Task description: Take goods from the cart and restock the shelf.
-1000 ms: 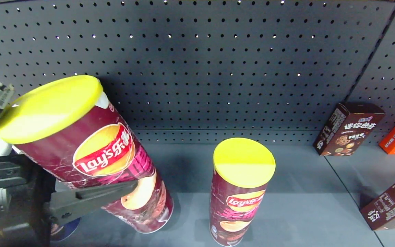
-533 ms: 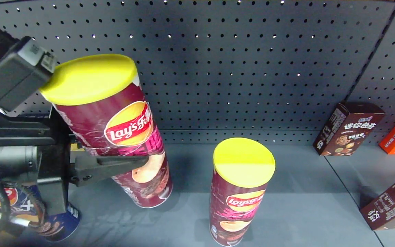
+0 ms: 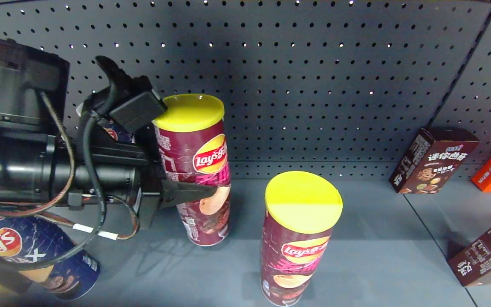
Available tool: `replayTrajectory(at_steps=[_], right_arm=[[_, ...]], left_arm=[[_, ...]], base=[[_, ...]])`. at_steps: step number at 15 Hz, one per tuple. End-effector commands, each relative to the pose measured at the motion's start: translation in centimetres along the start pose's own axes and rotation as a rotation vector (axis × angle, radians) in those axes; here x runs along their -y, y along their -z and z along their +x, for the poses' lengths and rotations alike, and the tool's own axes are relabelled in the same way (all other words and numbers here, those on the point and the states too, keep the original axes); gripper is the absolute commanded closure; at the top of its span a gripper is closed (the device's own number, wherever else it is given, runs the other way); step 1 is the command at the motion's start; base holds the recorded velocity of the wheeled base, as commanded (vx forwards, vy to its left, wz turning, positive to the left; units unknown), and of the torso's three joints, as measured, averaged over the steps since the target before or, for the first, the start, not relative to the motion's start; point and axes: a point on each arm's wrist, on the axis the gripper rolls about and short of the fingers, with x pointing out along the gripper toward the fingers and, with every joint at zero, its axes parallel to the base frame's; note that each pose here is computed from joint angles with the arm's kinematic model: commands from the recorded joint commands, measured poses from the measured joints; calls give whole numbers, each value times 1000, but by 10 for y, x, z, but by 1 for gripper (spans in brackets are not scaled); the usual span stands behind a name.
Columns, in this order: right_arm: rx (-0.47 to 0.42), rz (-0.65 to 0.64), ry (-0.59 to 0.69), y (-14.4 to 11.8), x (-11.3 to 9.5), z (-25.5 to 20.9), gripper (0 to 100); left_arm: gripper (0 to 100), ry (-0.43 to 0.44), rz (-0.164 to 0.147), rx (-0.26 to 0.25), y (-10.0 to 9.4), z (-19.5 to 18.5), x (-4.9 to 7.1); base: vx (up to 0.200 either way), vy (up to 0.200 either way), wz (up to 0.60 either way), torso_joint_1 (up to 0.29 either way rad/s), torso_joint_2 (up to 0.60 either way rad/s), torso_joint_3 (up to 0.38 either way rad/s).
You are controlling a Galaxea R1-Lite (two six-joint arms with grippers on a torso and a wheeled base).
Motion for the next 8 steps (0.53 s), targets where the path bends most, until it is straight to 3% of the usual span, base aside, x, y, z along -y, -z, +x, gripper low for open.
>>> replayTrajectory(at_steps=[1, 8], right_arm=[[-1, -1, 0, 0, 0, 0, 0], [-1, -1, 0, 0, 0, 0, 0]], left_arm=[[100, 10, -20, -31, 9, 27, -14], [100, -10, 6, 21, 6, 68, -39]], base=[[0, 0, 0, 0, 0, 0], [0, 0, 0, 0, 0, 0]])
